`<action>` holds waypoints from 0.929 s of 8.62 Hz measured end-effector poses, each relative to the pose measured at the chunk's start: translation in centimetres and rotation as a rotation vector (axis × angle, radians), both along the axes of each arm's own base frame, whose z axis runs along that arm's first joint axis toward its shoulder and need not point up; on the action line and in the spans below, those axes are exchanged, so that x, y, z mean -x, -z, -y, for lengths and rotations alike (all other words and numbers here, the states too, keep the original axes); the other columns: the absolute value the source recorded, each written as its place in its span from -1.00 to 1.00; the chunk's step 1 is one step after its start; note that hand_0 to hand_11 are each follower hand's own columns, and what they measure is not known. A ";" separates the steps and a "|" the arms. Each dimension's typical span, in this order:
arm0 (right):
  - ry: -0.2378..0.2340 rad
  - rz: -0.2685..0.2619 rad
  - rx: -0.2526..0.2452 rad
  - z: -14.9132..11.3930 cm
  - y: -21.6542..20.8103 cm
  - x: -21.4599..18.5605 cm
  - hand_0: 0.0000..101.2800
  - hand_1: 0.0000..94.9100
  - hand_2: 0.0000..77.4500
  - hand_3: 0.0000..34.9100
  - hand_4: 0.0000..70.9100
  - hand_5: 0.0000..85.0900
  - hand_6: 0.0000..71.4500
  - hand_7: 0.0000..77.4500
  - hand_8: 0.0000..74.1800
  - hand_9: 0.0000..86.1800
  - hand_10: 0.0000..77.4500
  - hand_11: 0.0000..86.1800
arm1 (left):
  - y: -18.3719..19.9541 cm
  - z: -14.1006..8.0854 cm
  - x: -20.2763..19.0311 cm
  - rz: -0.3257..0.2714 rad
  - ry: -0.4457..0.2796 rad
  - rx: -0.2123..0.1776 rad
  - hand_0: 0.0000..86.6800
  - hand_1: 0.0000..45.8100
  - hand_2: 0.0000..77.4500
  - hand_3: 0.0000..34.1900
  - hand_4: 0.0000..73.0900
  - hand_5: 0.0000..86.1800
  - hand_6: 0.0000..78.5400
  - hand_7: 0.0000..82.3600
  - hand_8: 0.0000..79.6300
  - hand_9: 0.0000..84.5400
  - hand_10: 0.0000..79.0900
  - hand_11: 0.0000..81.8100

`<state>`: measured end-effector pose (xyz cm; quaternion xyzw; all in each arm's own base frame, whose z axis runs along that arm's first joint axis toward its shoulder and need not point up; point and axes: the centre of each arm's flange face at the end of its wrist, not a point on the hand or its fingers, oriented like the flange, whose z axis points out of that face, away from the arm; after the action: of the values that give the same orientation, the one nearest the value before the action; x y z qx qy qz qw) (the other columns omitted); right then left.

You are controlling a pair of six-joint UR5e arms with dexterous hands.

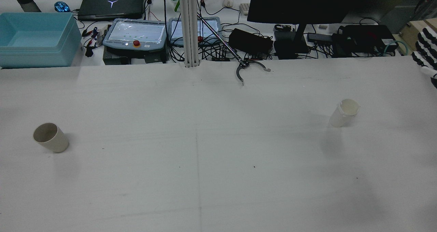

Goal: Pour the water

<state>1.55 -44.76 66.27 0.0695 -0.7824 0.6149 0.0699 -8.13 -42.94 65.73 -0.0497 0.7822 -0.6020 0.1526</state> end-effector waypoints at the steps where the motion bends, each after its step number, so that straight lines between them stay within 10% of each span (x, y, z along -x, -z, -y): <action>1: 0.001 -0.003 0.005 -0.1 -0.2 0.0 -0.02 -0.56 -0.52 -0.26 -0.98 -0.87 -0.82 -0.99 -0.99 -0.99 -1.00 -0.99 | 0.0 0.0 0.0 0.002 0.002 -0.002 0.29 -0.55 -0.97 -1.00 -0.49 -0.99 -0.81 -0.87 -0.97 -0.97 -0.94 -0.88; 4: 0.024 -0.015 0.016 -0.1 -0.7 0.4 -0.02 -0.55 -0.48 -0.26 -0.98 -0.87 -0.79 -0.99 -0.99 -0.99 -1.00 -0.99 | -2.5 -0.5 -0.4 0.099 0.016 -0.051 0.20 -0.74 -0.97 -1.00 -0.55 -1.00 -0.83 -0.92 -0.99 -0.97 -0.97 -0.91; 8: 0.038 -0.027 0.019 -0.2 -0.8 0.8 -0.02 -0.55 -0.45 -0.26 -0.98 -0.87 -0.79 -0.85 -0.99 -0.99 -1.00 -0.99 | -7.8 -0.8 -5.3 0.226 -0.051 -0.085 0.38 -0.19 -0.99 -1.00 -0.61 -0.99 -0.82 -0.89 -0.99 -0.97 -0.93 -0.83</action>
<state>0.72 -44.61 67.12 0.0621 -0.7766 0.6200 0.0928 -2.79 -42.15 73.53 0.0049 0.7833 -0.5659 0.2571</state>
